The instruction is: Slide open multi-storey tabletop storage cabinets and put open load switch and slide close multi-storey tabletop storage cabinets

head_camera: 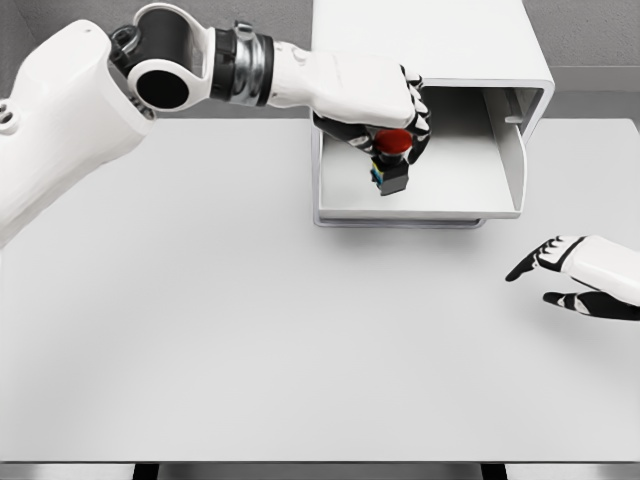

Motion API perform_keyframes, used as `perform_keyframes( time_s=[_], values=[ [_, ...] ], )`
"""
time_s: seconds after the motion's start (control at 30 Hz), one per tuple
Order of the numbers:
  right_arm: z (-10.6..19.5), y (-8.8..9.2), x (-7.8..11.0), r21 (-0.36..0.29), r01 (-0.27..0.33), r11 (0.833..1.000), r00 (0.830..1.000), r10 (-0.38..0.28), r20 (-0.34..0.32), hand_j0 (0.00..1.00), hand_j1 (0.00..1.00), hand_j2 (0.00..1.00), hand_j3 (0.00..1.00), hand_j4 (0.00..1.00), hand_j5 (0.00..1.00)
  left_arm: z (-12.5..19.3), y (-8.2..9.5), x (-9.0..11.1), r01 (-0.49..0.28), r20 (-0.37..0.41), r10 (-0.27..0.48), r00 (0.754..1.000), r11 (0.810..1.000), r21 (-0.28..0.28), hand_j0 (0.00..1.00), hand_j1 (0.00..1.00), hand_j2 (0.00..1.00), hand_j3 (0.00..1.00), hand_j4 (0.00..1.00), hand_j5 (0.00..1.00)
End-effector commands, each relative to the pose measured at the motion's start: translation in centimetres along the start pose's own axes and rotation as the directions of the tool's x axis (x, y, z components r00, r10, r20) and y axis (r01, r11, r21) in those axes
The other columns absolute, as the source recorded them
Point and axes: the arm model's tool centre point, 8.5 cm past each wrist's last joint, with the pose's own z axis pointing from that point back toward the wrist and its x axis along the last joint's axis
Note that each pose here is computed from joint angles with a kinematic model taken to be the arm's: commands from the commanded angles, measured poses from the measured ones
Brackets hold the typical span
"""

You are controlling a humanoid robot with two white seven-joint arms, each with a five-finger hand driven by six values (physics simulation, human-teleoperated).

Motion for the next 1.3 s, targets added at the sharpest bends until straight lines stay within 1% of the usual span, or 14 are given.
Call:
perform_keyframes(
  time_s=[0.0, 0.23, 0.3, 0.43, 0.53, 0.77, 0.87, 0.97, 1.03, 1.1, 1.13, 1.2, 1.23, 1.27],
  values=[
    [-0.1, 0.2, 0.1, 0.002, 0.01, 1.0, 1.0, -0.01, 0.005, 0.67, 0.67, 0.67, 0.67, 0.67, 0.67, -0.4, -0.1, 0.1, 0.003, 0.003, -0.003, 1.0, 1.0, -0.021, 0.5, 0.5, 0.5, 0.5, 0.5, 0.5],
    [-0.1, 0.2, 0.1, 0.005, 0.01, 1.0, 1.0, -0.01, 0.005, 0.71, 0.71, 0.71, 0.71, 0.71, 0.71, -0.4, -0.3, -0.2, 0.007, -0.012, -0.008, 1.0, 1.0, -0.03, 0.51, 0.51, 0.51, 0.51, 0.51, 0.51],
    [-0.1, 0.2, 0.1, 0.006, 0.011, 1.0, 1.0, -0.011, 0.006, 0.71, 0.71, 0.71, 0.71, 0.71, 0.71, -0.4, -0.3, -0.3, 0.003, -0.011, -0.004, 1.0, 1.0, -0.027, 0.58, 0.58, 0.58, 0.58, 0.58, 0.58],
    [-0.1, 0.2, 0.1, 0.005, 0.01, 1.0, 1.0, -0.01, 0.005, 0.71, 0.71, 0.71, 0.71, 0.71, 0.71, -0.4, -0.3, -0.2, 0.0, -0.008, 0.0, 1.0, 1.0, -0.024, 0.8, 0.8, 0.8, 0.8, 0.8, 0.8],
    [-0.1, 0.2, 0.1, 0.005, 0.01, 1.0, 1.0, -0.01, 0.005, 0.71, 0.71, 0.71, 0.71, 0.71, 0.71, -0.4, -0.1, -0.2, 0.001, -0.008, -0.001, 1.0, 1.0, -0.021, 0.89, 0.89, 0.89, 0.89, 0.89, 0.89],
    [-0.1, 0.3, 0.1, 0.005, 0.011, 1.0, 1.0, -0.011, 0.005, 0.72, 0.72, 0.72, 0.72, 0.72, 0.72, -0.3, -0.3, -0.4, -0.007, -0.013, 0.007, 1.0, 1.0, -0.022, 0.95, 0.95, 0.95, 0.95, 0.95, 0.95],
    [-0.2, -0.2, 0.1, -0.004, 0.002, 1.0, 1.0, -0.002, 0.007, 0.72, 0.72, 0.72, 0.72, 0.72, 0.72, -0.2, 0.3, 0.2, -0.004, 0.011, 0.004, 1.0, 1.0, -0.004, 0.97, 0.97, 0.97, 0.97, 0.97, 0.97],
    [-0.4, -1.1, 0.1, -0.02, -0.014, 1.0, 1.0, 0.015, 0.013, 0.72, 0.72, 0.72, 0.72, 0.72, 0.72, 0.0, 1.4, 1.6, 0.006, 0.06, -0.007, 0.998, 1.0, 0.029, 1.0, 1.0, 1.0, 1.0, 1.0, 1.0],
    [-0.5, -1.3, 0.1, -0.024, -0.017, 1.0, 1.0, 0.017, 0.018, 0.72, 0.72, 0.72, 0.72, 0.72, 0.72, 1.1, 1.7, 2.3, 0.01, 0.078, -0.014, 0.997, 0.999, 0.041, 1.0, 1.0, 1.0, 1.0, 1.0, 1.0],
    [-1.7, -1.5, 0.5, -0.016, -0.023, 1.0, 0.998, 0.024, 0.049, 0.72, 0.72, 0.72, 0.72, 0.72, 0.72, 3.0, 2.2, 2.9, 0.009, 0.088, -0.014, 0.996, 0.998, 0.057, 1.0, 1.0, 1.0, 1.0, 1.0, 1.0],
    [-2.1, -1.4, 0.6, -0.011, -0.023, 1.0, 0.998, 0.024, 0.059, 0.72, 0.72, 0.72, 0.72, 0.72, 0.72, 4.9, 2.4, 2.9, 0.011, 0.071, -0.016, 0.997, 0.997, 0.072, 1.0, 1.0, 1.0, 1.0, 1.0, 1.0],
    [-2.5, -1.6, 0.8, -0.009, -0.03, 1.0, 0.997, 0.03, 0.072, 0.72, 0.72, 0.72, 0.72, 0.72, 0.72, 10.9, 1.9, 1.4, -0.045, -0.019, 0.047, 0.999, 0.994, 0.096, 1.0, 1.0, 1.0, 1.0, 1.0, 1.0],
    [-3.0, -1.6, 1.0, 0.005, -0.036, 0.999, 0.996, 0.036, 0.086, 0.72, 0.72, 0.72, 0.72, 0.72, 0.72, 14.9, 0.9, 0.1, -0.092, -0.097, 0.102, 0.99, 0.99, 0.105, 1.0, 1.0, 1.0, 1.0, 1.0, 1.0],
    [-3.3, -1.4, 1.1, 0.018, -0.036, 0.999, 0.995, 0.034, 0.095, 0.72, 0.72, 0.72, 0.72, 0.72, 0.72, 18.0, -1.0, -0.9, -0.16, -0.161, 0.177, 0.971, 0.981, 0.113, 1.0, 1.0, 1.0, 1.0, 1.0, 1.0]
  ],
)
